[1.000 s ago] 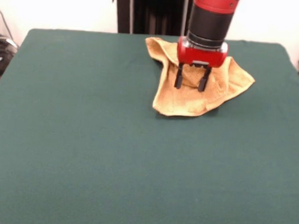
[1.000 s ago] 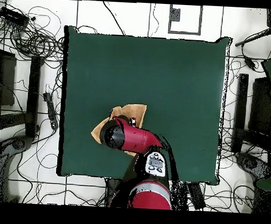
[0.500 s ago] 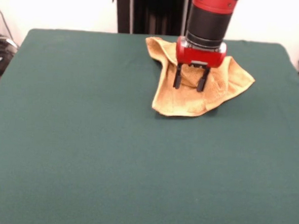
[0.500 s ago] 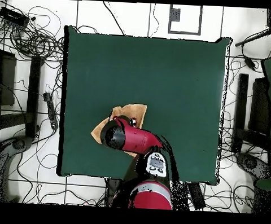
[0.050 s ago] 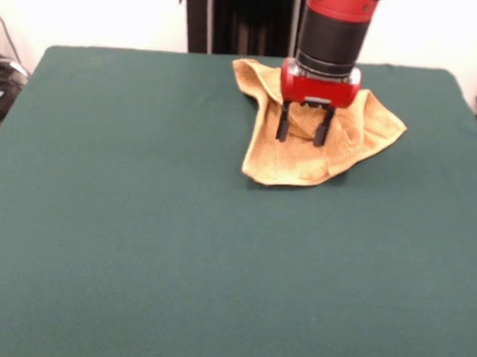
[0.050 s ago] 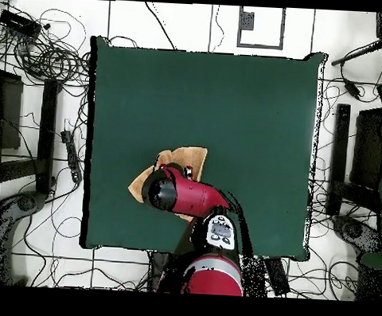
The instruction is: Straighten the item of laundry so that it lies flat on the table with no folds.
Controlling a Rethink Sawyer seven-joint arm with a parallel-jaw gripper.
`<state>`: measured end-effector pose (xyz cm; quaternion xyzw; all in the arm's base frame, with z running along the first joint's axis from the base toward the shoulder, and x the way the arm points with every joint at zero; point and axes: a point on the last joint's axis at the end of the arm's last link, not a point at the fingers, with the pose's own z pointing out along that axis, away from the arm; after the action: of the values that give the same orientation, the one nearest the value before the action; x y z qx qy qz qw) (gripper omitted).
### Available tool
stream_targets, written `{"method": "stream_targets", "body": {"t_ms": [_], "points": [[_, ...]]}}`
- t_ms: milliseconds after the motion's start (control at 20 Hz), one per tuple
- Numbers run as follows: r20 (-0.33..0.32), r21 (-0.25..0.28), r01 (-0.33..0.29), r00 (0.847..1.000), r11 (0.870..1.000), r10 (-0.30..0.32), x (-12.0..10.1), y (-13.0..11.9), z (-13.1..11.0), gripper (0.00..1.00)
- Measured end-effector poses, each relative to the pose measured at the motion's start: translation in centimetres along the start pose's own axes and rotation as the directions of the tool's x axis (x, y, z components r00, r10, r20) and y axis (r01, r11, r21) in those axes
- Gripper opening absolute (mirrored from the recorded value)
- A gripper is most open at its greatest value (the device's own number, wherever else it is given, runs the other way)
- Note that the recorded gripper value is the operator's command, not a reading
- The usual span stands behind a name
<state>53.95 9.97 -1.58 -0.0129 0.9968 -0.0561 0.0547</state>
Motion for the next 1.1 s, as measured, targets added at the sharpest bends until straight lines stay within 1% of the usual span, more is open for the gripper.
{"method": "stream_targets", "body": {"t_ms": [400, 600, 950, 1100], "points": [[0.001, 0.001, -0.001, 1.0, 1.0, 0.001, 0.0, -0.1, 0.1, 1.0], [0.0, 0.002, -0.009, 1.0, 1.0, 0.009, 0.0, -0.5, 0.2, 1.0], [-0.012, 0.006, -0.048, 0.999, 0.999, 0.048, 0.0, -2.6, 0.8, 1.0], [-0.027, 0.008, -0.067, 0.997, 0.998, 0.067, 0.5, -3.6, 1.7, 1.0]]}}
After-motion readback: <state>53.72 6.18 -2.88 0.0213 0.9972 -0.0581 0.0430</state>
